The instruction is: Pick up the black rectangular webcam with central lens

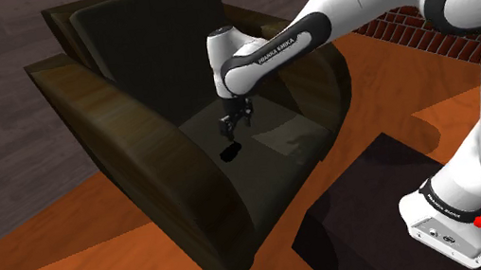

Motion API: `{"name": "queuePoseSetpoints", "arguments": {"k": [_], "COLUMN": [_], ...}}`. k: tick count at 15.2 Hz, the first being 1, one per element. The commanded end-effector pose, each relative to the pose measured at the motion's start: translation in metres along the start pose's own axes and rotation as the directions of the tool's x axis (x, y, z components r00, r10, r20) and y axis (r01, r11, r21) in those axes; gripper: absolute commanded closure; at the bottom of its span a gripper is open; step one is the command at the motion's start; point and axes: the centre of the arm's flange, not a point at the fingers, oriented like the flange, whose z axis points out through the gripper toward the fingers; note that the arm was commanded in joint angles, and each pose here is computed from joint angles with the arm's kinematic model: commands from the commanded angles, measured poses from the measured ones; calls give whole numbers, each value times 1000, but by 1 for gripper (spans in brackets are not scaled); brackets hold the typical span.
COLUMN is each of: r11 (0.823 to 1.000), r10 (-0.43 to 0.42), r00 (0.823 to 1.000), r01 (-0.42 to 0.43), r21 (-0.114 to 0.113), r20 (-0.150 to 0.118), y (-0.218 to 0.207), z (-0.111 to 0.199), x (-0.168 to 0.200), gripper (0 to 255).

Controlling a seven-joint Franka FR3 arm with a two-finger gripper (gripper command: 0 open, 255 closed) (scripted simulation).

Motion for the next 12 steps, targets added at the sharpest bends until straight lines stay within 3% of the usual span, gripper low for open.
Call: {"name": "queuePoseSetpoints", "arguments": {"k": [1,5,12], "r11": [1000,1000,1000], "r10": [-5,-15,-15], "r00": [1000,1000,1000], "r01": [5,15,15], "r21": [-1,-3,-3], "r20": [4,12,12], "y": [-12,-33,-32], "z": [14,44,80], "x": [19,57,63], "gripper": [0,0,0]}}
